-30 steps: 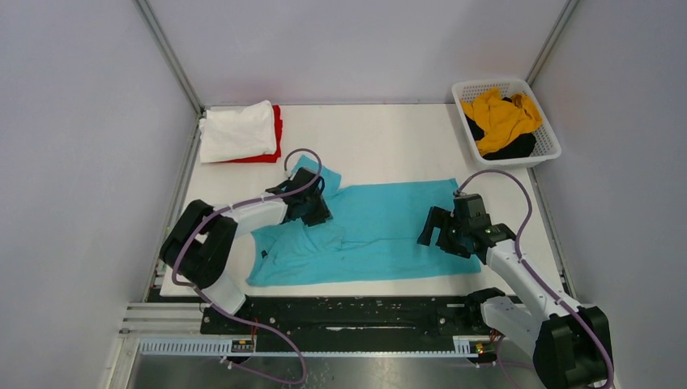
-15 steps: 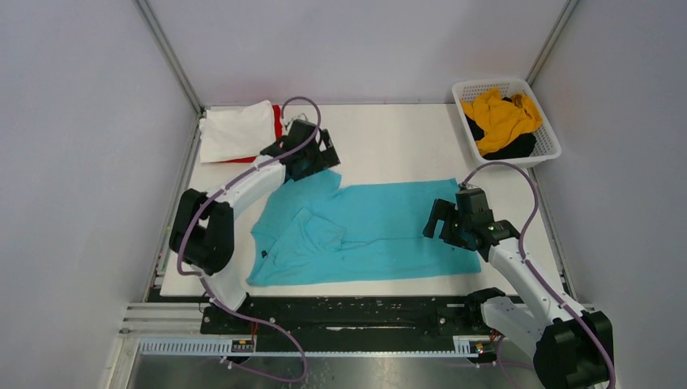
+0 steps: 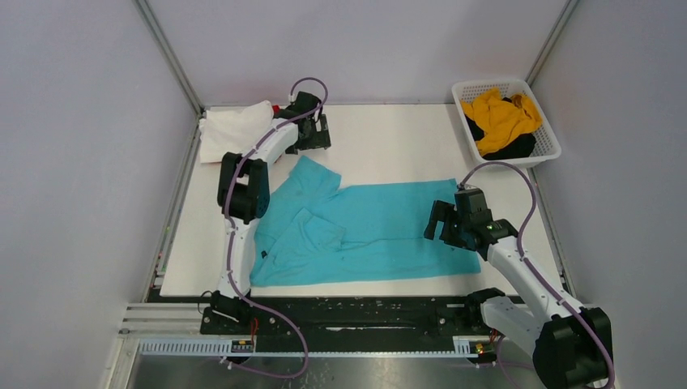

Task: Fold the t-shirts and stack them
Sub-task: Grab the side of the flattened tshirt furthest away from the robot with both arms

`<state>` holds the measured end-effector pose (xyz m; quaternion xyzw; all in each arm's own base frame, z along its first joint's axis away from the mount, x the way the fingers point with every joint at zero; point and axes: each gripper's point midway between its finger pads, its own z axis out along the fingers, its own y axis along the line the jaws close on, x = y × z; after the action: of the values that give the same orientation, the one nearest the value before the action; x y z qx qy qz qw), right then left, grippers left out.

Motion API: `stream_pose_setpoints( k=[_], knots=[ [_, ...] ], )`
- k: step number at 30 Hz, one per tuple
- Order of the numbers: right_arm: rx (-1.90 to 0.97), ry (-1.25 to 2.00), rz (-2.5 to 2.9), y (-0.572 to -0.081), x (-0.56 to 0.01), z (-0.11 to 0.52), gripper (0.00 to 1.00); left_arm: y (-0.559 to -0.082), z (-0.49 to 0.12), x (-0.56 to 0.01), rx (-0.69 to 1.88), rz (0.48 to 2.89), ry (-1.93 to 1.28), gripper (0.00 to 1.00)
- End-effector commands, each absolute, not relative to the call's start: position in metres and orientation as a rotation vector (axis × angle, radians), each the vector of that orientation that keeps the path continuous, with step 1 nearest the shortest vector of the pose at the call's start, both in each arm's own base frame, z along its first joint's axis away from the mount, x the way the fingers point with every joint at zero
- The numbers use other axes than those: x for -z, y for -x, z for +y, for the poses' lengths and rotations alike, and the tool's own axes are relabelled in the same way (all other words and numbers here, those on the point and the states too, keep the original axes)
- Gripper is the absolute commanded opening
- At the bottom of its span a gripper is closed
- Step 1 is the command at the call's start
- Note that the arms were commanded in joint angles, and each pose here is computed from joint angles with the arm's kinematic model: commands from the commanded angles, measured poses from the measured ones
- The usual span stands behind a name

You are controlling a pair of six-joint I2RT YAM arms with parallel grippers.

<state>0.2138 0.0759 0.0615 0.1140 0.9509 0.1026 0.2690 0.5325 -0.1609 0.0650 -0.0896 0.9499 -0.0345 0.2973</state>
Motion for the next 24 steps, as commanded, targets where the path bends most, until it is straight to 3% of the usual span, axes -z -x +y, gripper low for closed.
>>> stream_pose_setpoints(
  k=[1, 8, 11, 16, 19, 24],
  knots=[
    [-0.287, -0.259, 2.52, -0.224, -0.076, 0.079, 0.99, -0.544, -0.156, -0.048, 0.176, 2.593, 0.216, 0.99],
    [-0.266, -0.254, 2.499, -0.223, -0.08, 0.074, 1.0, -0.529, -0.162, -0.016, 0.252, 2.683, 0.261, 0.91],
    [-0.262, -0.253, 2.495, -0.223, -0.08, 0.074, 0.99, -0.516, -0.164, -0.013, 0.274, 2.711, 0.245, 0.76],
    [-0.254, -0.256, 2.495, -0.223, -0.079, 0.072, 1.0, -0.503, -0.15, -0.018, 0.11, 2.711, 0.199, 0.6],
    [-0.251, -0.256, 2.497, -0.223, -0.079, 0.072, 1.0, -0.504, -0.143, -0.016, 0.046, 2.71, 0.198, 0.44],
    [-0.226, -0.265, 2.493, -0.224, -0.078, 0.069, 0.99, -0.51, -0.137, -0.002, -0.035, 2.737, 0.163, 0.25]
  ],
)
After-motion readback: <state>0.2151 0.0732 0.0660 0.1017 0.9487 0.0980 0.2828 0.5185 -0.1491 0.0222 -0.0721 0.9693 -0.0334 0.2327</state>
